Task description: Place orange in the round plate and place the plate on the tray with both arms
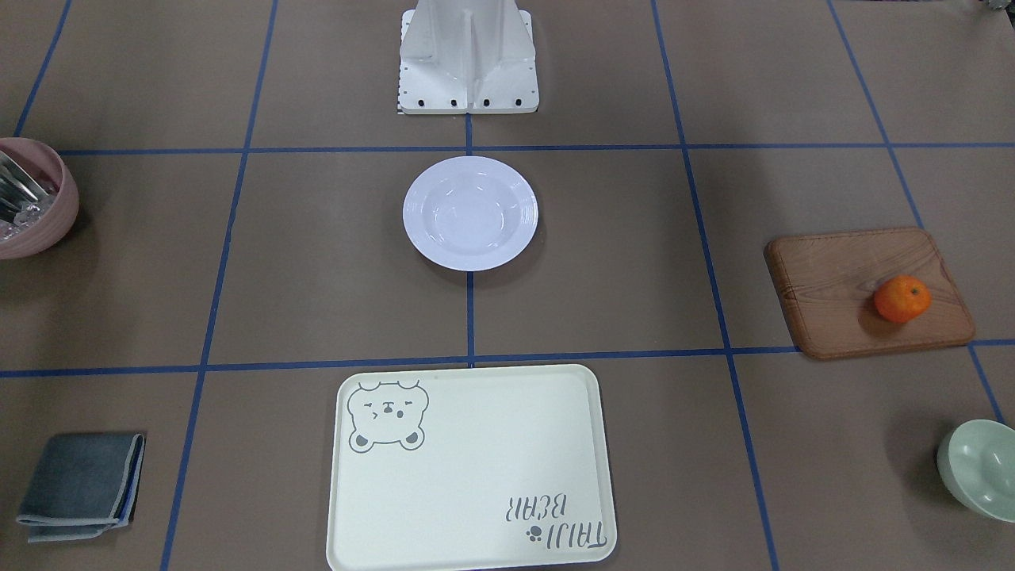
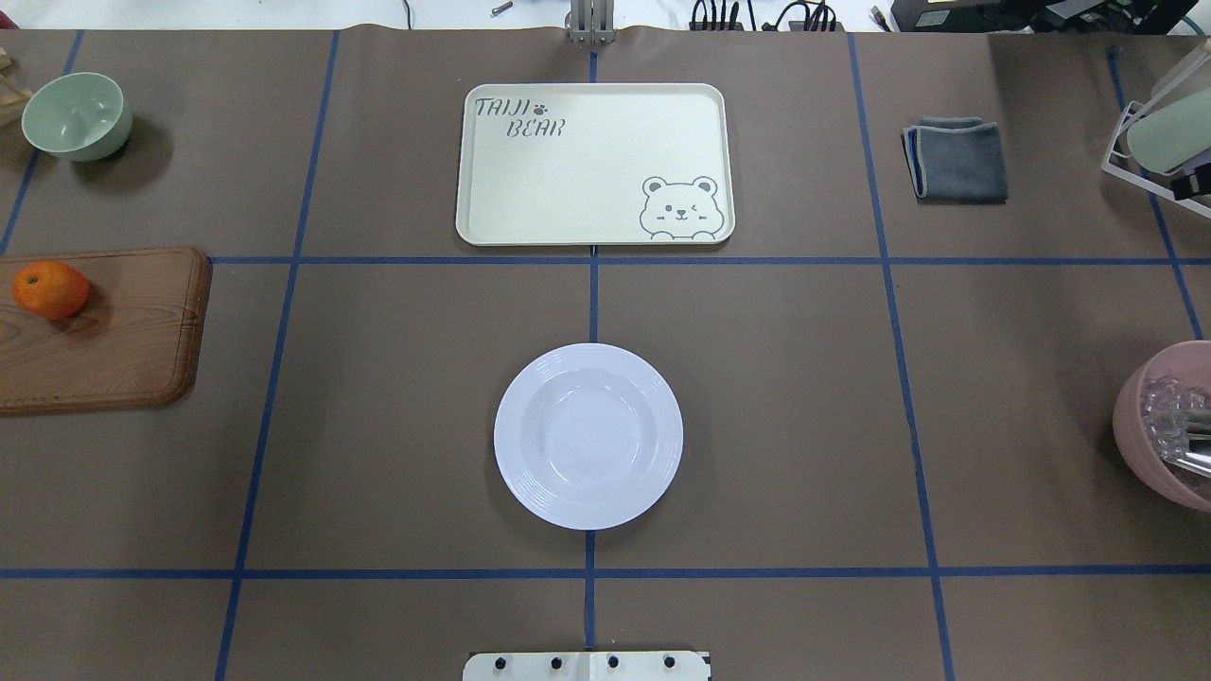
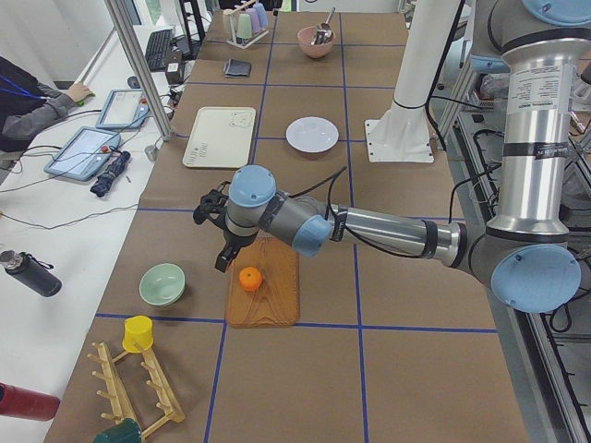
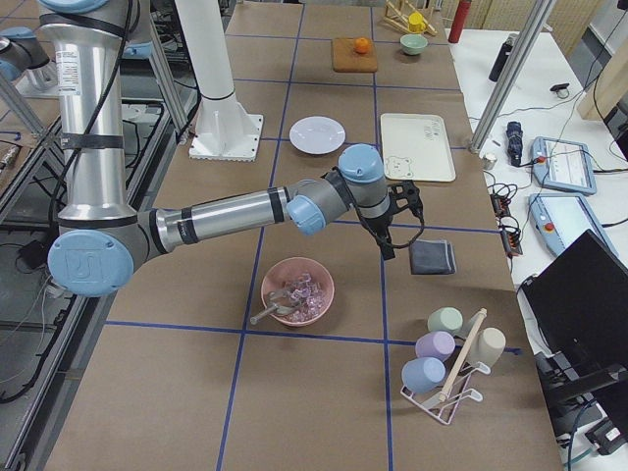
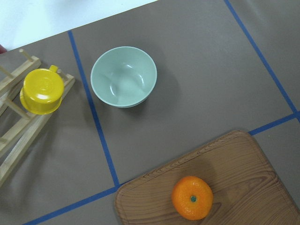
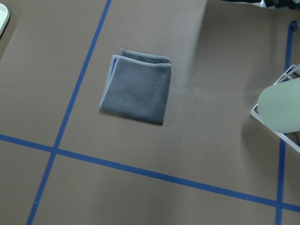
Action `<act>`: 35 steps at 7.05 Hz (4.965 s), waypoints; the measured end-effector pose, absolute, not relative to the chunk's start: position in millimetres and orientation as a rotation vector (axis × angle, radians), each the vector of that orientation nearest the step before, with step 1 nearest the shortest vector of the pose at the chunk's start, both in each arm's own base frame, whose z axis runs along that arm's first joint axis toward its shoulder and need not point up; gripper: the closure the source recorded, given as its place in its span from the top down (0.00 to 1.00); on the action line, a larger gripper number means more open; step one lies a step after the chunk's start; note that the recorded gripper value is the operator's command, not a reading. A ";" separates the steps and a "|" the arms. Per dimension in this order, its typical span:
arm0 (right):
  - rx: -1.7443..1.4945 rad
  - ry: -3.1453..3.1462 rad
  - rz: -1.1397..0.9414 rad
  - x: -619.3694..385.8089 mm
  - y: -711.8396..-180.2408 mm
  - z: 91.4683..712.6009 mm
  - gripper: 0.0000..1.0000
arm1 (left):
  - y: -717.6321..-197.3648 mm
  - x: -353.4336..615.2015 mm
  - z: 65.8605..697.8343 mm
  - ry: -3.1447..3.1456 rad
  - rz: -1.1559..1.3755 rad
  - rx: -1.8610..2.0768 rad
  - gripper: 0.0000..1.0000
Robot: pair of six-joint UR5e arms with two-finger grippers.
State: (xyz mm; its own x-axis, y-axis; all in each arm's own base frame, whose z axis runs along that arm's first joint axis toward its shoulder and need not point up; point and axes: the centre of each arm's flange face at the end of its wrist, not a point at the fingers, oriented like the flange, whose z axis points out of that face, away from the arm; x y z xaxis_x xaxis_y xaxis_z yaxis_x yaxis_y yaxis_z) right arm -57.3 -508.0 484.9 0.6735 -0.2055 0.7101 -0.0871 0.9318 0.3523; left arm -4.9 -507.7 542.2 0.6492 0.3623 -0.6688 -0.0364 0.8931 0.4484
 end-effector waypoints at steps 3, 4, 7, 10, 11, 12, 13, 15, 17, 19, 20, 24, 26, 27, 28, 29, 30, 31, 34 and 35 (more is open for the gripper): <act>0.342 -0.859 -0.014 -127.5 -492.6 452.2 1.00 | -519.9 63.2 598.5 0.849 0.184 0.341 0.98; 0.341 -0.858 -0.015 -134.4 -490.2 449.6 1.00 | -524.1 85.0 616.7 0.862 0.173 0.340 0.98; 0.341 -0.857 -0.015 -137.4 -488.5 448.8 1.00 | -522.3 139.1 635.4 0.838 0.154 0.336 0.98; 0.338 -0.856 -0.014 -137.4 -487.8 450.0 1.00 | -515.2 158.8 655.4 0.831 0.175 0.321 0.78; 0.337 -0.855 -0.013 -137.2 -487.5 451.1 1.00 | -513.3 162.1 659.6 0.833 0.182 0.320 0.50; 0.335 -0.854 -0.012 -136.9 -487.1 452.3 1.00 | -512.4 164.1 661.1 0.834 0.186 0.321 0.18; 0.333 -0.854 -0.012 -136.8 -486.8 453.0 1.00 | -512.4 165.3 658.2 0.838 0.190 0.326 0.05; 0.333 -0.856 -0.013 -137.1 -486.8 452.4 1.00 | -515.7 168.9 625.2 0.874 0.200 0.354 0.05; 0.337 -0.864 -0.017 -138.1 -487.7 448.6 1.00 | -527.8 178.9 538.9 0.948 0.106 0.342 0.05; 0.342 -0.883 0.004 -140.9 -489.8 441.0 1.00 | -522.1 218.3 423.9 1.004 0.021 0.286 0.05; 0.344 -0.906 0.032 -146.7 -491.4 432.2 1.00 | -516.8 256.3 366.6 1.011 -0.019 0.253 0.05; 0.311 -0.984 0.192 -200.5 -499.4 384.3 1.00 | -461.1 448.7 186.9 0.910 -0.148 0.142 0.05; 0.283 -1.017 0.348 -244.5 -499.0 355.0 1.00 | -421.6 544.5 155.0 0.863 -0.181 0.128 0.06; 0.279 -1.029 0.379 -262.4 -495.9 344.7 1.00 | -398.4 582.6 153.6 0.838 -0.180 0.129 0.09; 0.277 -1.035 0.389 -271.4 -493.6 339.6 1.00 | -377.3 606.9 155.5 0.823 -0.171 0.123 0.15; 0.276 -1.038 0.392 -275.3 -492.5 337.3 1.00 | -359.8 621.7 156.5 0.818 -0.160 0.113 0.26; 0.277 -1.041 0.392 -277.0 -492.1 335.8 1.00 | -348.7 630.6 157.7 0.815 -0.150 0.105 0.37; 0.277 -1.043 0.391 -278.2 -492.0 334.4 1.00 | -343.0 636.8 159.8 0.809 -0.143 0.100 0.60; 0.276 -1.049 0.383 -282.6 -490.2 330.8 1.00 | -340.6 642.4 161.6 0.813 -0.146 0.122 0.99; 0.271 -1.053 0.382 -285.5 -488.2 329.1 1.00 | -339.4 643.1 160.7 0.831 -0.151 0.145 0.99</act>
State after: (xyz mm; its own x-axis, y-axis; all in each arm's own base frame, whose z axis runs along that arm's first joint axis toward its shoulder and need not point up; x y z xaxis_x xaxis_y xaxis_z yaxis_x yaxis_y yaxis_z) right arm -285.5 -488.2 329.1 0.4387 0.1752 0.8814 -0.4308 0.9017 0.0352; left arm 643.1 -339.4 160.7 0.6648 -0.0760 -0.7431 0.1896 0.9794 0.0694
